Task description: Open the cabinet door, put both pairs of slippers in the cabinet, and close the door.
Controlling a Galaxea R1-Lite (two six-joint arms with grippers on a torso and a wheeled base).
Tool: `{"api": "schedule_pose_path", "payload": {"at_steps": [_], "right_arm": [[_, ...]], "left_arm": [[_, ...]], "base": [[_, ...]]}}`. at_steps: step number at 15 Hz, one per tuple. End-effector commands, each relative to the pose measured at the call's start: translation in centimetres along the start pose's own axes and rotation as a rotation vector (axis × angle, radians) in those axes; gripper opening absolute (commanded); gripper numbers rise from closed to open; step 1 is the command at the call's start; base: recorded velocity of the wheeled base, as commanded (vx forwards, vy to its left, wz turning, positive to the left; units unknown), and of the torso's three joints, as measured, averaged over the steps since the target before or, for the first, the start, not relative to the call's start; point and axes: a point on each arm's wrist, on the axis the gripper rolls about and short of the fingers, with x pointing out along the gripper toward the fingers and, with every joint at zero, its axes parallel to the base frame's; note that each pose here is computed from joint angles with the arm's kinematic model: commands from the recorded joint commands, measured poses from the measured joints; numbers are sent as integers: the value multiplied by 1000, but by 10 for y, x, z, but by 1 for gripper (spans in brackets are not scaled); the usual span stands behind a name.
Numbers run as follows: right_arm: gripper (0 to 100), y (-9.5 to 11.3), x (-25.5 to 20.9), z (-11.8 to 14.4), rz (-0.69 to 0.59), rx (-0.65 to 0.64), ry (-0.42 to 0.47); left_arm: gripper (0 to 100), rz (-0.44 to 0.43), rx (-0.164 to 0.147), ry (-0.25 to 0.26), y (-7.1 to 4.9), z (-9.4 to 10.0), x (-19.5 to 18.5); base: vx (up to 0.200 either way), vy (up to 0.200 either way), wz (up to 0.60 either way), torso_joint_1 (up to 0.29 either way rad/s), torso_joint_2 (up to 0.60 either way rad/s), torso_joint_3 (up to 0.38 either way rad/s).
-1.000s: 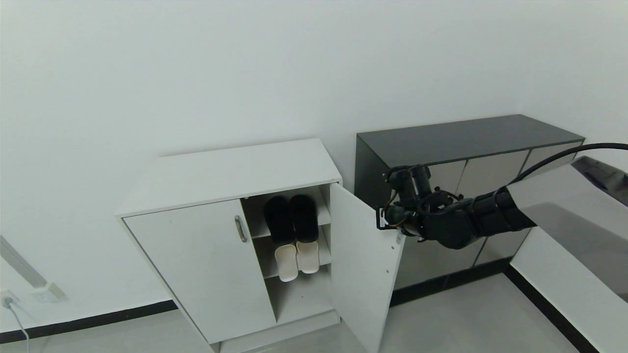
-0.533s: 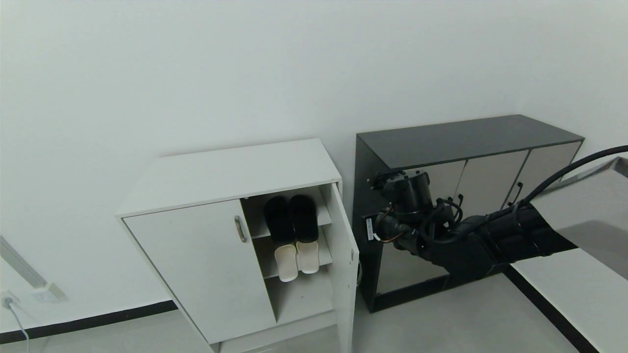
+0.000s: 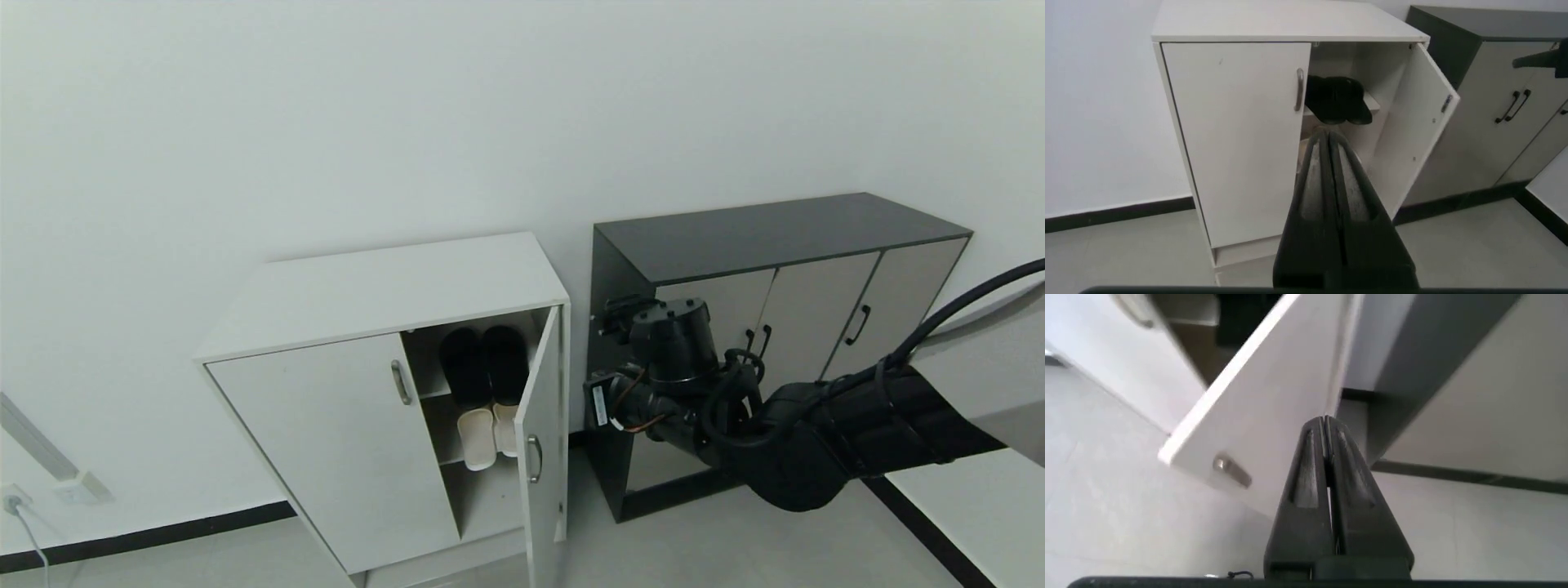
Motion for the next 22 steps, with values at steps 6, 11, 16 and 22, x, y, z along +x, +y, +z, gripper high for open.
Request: {"api": "schedule_pose_path", "payload": {"at_steps": [6, 11, 16, 22], "right_arm": [[0, 0, -3, -3, 54, -25, -16], [0, -2, -14, -12, 115, -54, -87], [0, -19, -56, -38, 169, -74, -20], [0, -30, -79, -77, 186, -90, 62]], "left_arm": [[0, -1, 2, -1, 0, 0, 0], [0, 0, 2, -1, 0, 0, 0], [0, 2, 0, -1, 0, 0, 0], [0, 2, -1, -1, 0, 0, 0]], "base": [[0, 0, 400, 2, 2, 2], [0, 0, 0, 0, 0, 0], [80, 0, 0, -2, 2, 0], [67, 0, 0, -3, 1, 4]]}}
